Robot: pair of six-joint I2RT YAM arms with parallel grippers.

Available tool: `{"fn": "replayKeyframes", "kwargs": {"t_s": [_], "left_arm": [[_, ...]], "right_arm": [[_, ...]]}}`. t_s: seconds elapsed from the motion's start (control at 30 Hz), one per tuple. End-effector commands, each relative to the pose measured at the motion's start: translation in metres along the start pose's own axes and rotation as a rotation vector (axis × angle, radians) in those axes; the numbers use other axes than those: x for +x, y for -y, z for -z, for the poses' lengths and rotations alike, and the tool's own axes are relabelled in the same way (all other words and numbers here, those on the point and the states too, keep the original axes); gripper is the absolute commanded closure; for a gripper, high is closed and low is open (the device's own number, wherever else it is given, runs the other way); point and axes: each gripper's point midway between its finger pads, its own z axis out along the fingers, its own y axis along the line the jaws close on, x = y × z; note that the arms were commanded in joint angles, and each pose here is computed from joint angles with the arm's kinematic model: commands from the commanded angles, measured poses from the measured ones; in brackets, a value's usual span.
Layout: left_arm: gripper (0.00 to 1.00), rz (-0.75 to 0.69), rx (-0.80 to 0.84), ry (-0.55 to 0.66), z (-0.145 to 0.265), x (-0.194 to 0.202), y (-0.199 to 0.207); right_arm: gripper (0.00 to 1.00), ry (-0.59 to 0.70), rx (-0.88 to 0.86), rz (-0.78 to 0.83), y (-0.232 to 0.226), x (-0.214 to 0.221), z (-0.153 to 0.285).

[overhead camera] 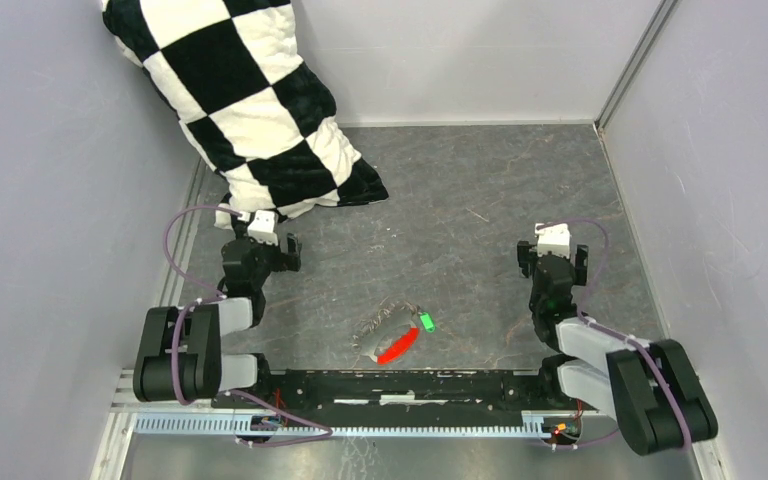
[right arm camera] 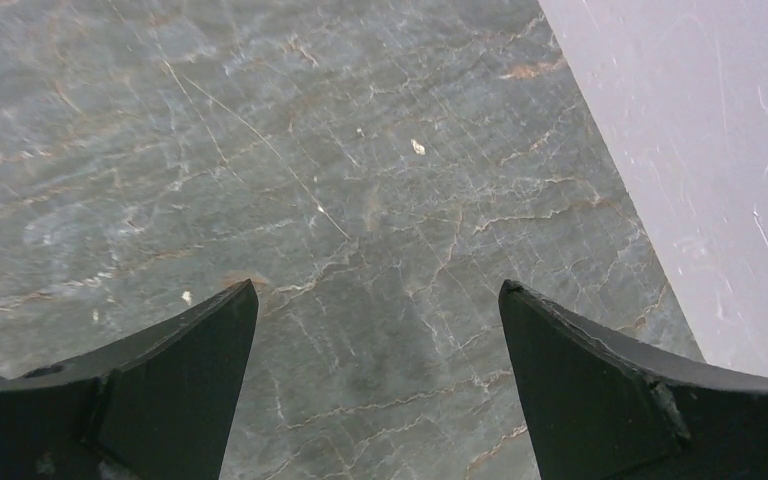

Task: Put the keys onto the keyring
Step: Reset both arms

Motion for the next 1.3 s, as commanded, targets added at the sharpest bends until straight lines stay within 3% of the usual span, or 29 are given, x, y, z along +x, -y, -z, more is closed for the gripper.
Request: {"fn": "replayKeyframes", "kwargs": {"t_s": [0.0, 0.2, 0.3, 0.47, 0.6, 1.27], "left_arm": [[0.00, 0.036, -0.022, 0.261, -0.006, -0.057, -0.007], [0.00, 0.021, -0.016, 0.402, 0.013, -0.049, 0.001], [0.00, 0.031, -0.043, 0.379, 0.012, -0.046, -0.004], [0.00, 0.045, -0.060, 0.339, 0.001, -0.043, -0.010], [0.00, 0.068, -0.054, 0.234, -0.023, -0.036, -0.014], [0.00, 0.066, -0.060, 0.243, -0.022, -0.038, -0.014]], "right_arm": [[0.02, 0.084, -0.016, 0.027, -0.003, -0.017, -0.012], [0.02, 0.162, -0.004, 0.000, -0.004, -0.027, -0.017], [0.02, 0.144, 0.011, -0.021, -0.001, -0.013, -0.018], [0.02, 0.321, 0.003, -0.082, 0.016, -0.021, 0.019], [0.02, 0.244, -0.036, -0.040, 0.002, -0.013, 0.003], [0.02, 0.241, -0.065, -0.051, 0.001, -0.011, 0.001]]}}
